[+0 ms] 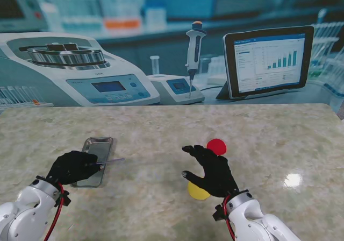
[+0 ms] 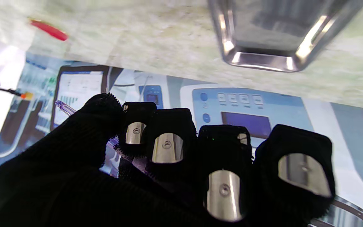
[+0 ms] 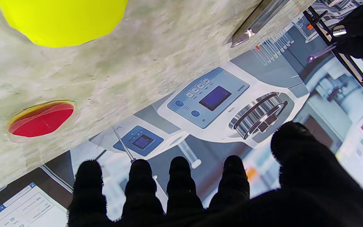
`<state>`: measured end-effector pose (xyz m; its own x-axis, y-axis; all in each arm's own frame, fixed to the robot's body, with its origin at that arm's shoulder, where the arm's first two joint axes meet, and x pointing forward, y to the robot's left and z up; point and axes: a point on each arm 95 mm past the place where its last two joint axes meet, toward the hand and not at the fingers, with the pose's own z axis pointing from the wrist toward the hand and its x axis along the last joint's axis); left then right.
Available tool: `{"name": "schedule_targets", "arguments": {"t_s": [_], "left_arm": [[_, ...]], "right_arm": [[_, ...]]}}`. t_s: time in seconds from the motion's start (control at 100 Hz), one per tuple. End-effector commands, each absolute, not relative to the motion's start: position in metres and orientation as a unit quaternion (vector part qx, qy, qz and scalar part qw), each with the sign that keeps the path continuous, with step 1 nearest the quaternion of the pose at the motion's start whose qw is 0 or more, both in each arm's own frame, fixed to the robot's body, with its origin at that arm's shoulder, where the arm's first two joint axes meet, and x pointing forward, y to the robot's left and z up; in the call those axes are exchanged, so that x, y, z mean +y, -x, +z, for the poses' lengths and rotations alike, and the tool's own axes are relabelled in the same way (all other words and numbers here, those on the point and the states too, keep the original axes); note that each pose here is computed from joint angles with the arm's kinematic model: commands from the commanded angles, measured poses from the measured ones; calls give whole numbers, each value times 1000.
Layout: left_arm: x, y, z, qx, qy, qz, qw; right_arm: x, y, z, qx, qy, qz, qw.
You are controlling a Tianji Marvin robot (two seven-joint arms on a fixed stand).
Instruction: Line a culture dish with filter paper and press it flat with a glass rod
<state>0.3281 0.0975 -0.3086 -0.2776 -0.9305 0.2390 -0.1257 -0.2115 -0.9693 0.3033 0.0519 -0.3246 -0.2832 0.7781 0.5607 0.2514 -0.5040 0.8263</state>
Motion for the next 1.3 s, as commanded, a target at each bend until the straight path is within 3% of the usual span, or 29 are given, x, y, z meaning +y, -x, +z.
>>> {"name": "schedule_targets", "arguments": {"t_s": [0.0, 0.45, 1.29], "left_arm": [[110, -333, -311, 536, 504, -582, 347], [145, -356, -330, 573, 525, -503, 379], [184, -352, -350, 601, 535, -431, 408]], "right_arm": [[53, -301, -327, 452, -569, 658, 196], [54, -301, -324, 446, -573, 660, 194], [54, -302, -326, 444, -574, 662, 188]]}}
